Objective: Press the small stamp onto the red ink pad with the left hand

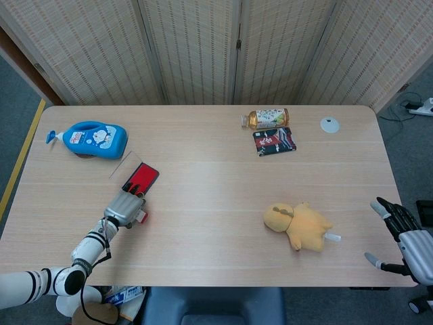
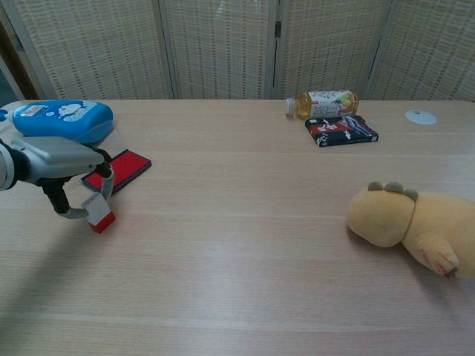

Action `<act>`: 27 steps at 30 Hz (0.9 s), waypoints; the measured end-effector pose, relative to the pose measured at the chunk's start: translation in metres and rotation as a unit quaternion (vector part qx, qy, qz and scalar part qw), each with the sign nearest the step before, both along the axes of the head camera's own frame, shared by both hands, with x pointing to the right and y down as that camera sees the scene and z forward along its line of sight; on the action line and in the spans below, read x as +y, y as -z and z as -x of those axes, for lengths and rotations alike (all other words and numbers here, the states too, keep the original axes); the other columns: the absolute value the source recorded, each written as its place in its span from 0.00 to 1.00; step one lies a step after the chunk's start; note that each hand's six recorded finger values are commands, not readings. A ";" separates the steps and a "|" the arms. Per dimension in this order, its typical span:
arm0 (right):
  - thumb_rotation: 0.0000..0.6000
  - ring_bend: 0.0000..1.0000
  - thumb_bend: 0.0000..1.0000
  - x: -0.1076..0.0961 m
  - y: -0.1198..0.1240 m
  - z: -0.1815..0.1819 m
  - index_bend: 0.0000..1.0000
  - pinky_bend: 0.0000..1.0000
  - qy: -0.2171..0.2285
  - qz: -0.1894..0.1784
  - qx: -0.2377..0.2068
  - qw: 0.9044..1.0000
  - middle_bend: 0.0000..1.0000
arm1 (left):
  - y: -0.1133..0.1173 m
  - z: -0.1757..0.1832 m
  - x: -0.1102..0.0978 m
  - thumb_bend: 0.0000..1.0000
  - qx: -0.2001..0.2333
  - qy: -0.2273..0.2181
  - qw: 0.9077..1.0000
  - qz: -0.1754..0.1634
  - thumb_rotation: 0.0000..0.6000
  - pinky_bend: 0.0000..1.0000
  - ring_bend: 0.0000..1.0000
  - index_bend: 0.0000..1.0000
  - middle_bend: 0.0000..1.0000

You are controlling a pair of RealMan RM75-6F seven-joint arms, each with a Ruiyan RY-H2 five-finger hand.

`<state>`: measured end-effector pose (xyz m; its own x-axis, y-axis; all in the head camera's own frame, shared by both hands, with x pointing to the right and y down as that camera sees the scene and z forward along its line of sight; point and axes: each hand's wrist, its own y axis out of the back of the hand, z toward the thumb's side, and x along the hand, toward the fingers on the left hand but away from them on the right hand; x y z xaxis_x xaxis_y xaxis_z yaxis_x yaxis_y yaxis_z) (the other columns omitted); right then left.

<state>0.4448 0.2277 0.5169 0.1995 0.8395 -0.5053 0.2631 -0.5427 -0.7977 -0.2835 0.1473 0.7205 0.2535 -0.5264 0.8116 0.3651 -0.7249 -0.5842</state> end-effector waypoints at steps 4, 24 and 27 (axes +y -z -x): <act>1.00 0.00 0.19 0.000 0.000 0.000 0.00 0.00 0.000 0.000 0.001 1.000 0.00 | 0.001 0.000 0.000 0.33 0.001 0.000 1.000 -0.002 1.00 0.12 0.12 0.47 0.31; 1.00 0.00 0.19 -0.005 -0.001 -0.008 0.00 0.00 -0.017 0.001 0.003 1.000 0.00 | 0.022 -0.018 -0.023 0.33 0.011 -0.014 1.000 -0.018 1.00 0.39 0.27 0.59 0.43; 1.00 0.00 0.19 -0.007 -0.001 -0.011 0.00 0.00 -0.022 0.001 0.003 1.000 0.00 | 0.025 -0.029 -0.030 0.33 0.018 -0.022 0.999 -0.019 1.00 0.40 0.27 0.59 0.44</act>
<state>0.4556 0.2209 0.5183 0.1597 0.8463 -0.5083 0.2819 -0.5325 -0.7981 -0.2546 0.1171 0.6959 0.3060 -0.5449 0.7806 0.3747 -0.6848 -0.6250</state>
